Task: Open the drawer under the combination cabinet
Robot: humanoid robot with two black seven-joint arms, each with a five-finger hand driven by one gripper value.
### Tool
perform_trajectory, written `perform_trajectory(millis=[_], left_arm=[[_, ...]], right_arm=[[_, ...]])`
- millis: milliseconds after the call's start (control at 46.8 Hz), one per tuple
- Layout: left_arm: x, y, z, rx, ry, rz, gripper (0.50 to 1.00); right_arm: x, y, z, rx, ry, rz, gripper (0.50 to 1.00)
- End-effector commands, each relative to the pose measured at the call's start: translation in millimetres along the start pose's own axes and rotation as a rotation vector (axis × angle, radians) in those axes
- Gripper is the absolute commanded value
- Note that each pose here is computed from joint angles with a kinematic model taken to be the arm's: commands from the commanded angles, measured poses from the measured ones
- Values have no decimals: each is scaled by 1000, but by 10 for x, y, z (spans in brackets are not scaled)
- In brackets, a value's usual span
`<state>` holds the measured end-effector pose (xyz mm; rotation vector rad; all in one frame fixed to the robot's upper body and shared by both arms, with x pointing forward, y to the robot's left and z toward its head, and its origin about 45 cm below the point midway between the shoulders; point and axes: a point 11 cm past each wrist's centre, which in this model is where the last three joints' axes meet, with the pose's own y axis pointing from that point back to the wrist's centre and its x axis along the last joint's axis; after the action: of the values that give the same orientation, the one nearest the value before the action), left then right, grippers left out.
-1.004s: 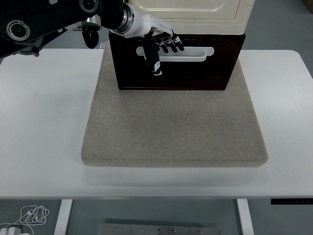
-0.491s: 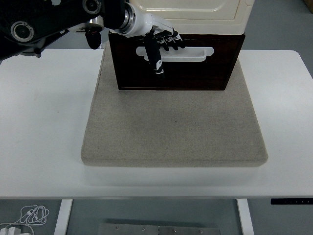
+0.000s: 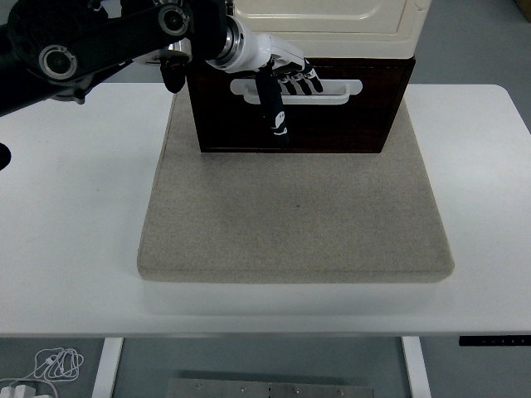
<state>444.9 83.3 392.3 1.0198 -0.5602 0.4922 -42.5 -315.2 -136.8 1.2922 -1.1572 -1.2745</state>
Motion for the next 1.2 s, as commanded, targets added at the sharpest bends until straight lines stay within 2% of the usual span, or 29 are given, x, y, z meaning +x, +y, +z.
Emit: perform_trajectory(millis=[0,1175], left_arm=[[-1,-9,10,-1,3,4,1000],[-1,-74,-130,48,10,8,1000]], right_arm=[[0,0,-6,1,1,0,926],[0,0,3,0,-1,0,926]])
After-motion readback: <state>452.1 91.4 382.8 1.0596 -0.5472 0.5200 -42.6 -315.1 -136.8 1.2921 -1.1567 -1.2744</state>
